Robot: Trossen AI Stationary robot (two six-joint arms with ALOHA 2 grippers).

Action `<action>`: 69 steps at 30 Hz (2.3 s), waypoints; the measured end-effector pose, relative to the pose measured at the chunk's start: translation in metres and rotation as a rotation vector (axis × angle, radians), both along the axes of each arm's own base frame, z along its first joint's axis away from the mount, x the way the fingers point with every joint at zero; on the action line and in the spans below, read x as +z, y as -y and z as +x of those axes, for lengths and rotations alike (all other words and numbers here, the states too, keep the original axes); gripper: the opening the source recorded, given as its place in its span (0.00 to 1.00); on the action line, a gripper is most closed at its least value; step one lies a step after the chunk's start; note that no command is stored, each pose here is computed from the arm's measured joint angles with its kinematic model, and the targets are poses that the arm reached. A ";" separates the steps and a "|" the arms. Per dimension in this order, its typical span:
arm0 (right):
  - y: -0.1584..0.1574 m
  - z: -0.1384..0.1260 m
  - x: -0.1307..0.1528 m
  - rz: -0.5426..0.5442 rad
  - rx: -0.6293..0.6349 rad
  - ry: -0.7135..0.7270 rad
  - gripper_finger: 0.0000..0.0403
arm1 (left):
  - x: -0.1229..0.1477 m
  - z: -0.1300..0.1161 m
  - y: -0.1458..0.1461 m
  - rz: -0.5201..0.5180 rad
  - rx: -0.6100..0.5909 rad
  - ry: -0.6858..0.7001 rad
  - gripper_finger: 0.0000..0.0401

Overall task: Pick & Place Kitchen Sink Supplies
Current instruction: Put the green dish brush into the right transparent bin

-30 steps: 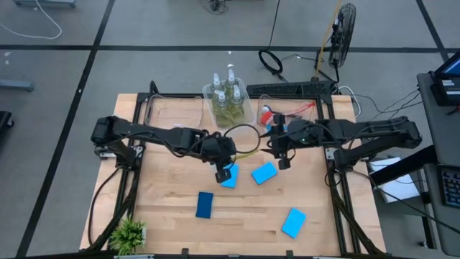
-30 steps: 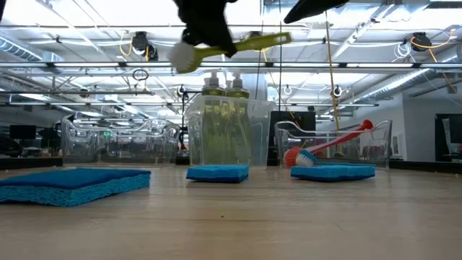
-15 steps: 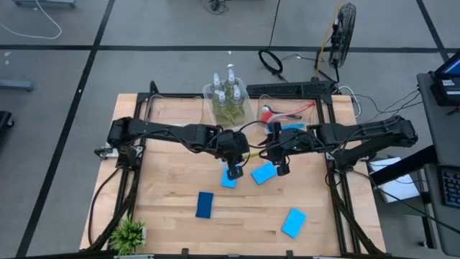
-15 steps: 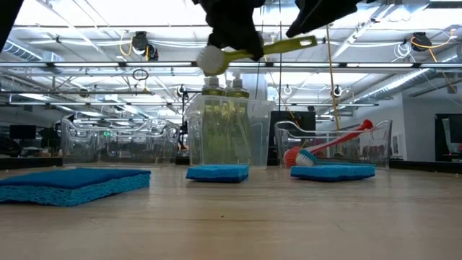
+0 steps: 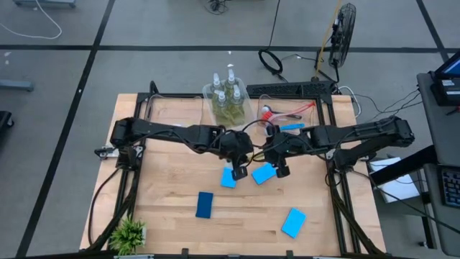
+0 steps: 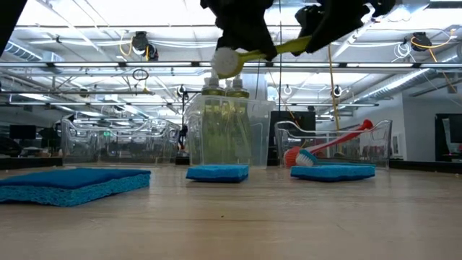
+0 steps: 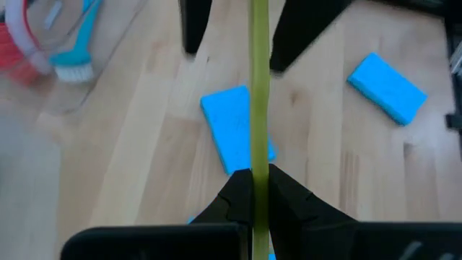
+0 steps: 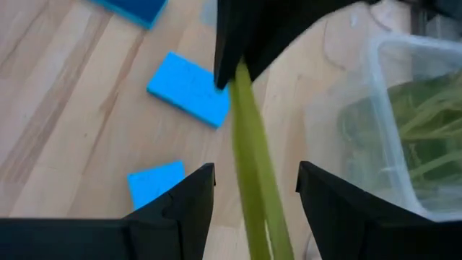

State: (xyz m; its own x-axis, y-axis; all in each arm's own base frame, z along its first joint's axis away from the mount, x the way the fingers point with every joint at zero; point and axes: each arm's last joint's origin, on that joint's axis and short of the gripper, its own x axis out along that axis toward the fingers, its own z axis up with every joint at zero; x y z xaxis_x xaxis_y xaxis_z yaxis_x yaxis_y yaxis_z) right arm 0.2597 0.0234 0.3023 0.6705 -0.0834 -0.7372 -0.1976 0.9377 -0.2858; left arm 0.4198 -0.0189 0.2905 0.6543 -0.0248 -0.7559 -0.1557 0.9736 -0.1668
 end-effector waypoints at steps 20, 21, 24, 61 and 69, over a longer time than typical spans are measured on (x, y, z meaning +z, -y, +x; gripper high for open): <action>-0.001 0.008 -0.004 0.019 -0.015 0.015 0.28 | -0.001 0.002 0.001 0.004 -0.012 0.012 0.04; -0.001 0.008 -0.004 0.022 -0.018 0.015 0.26 | -0.001 0.002 0.001 0.004 -0.012 0.012 0.04; -0.001 0.008 -0.004 0.039 -0.035 0.014 0.18 | -0.001 0.002 0.001 0.006 -0.008 0.012 0.04; 0.012 -0.014 -0.018 -0.021 -0.269 -0.213 0.02 | 0.037 -0.022 -0.003 0.145 0.096 0.083 0.75; 0.025 -0.033 -0.011 -0.065 -0.356 -0.265 0.02 | 0.064 -0.058 -0.006 0.217 0.106 0.026 0.83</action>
State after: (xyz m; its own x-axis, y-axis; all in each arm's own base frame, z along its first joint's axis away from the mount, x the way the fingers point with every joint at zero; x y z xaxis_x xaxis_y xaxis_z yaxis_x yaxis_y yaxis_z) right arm 0.2265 -0.0012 0.2915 0.3803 -0.3268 -0.8652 0.0600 0.9422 -0.3296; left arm 0.3623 -0.0124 0.3546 0.6642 0.2062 -0.7186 -0.2575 0.9655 0.0391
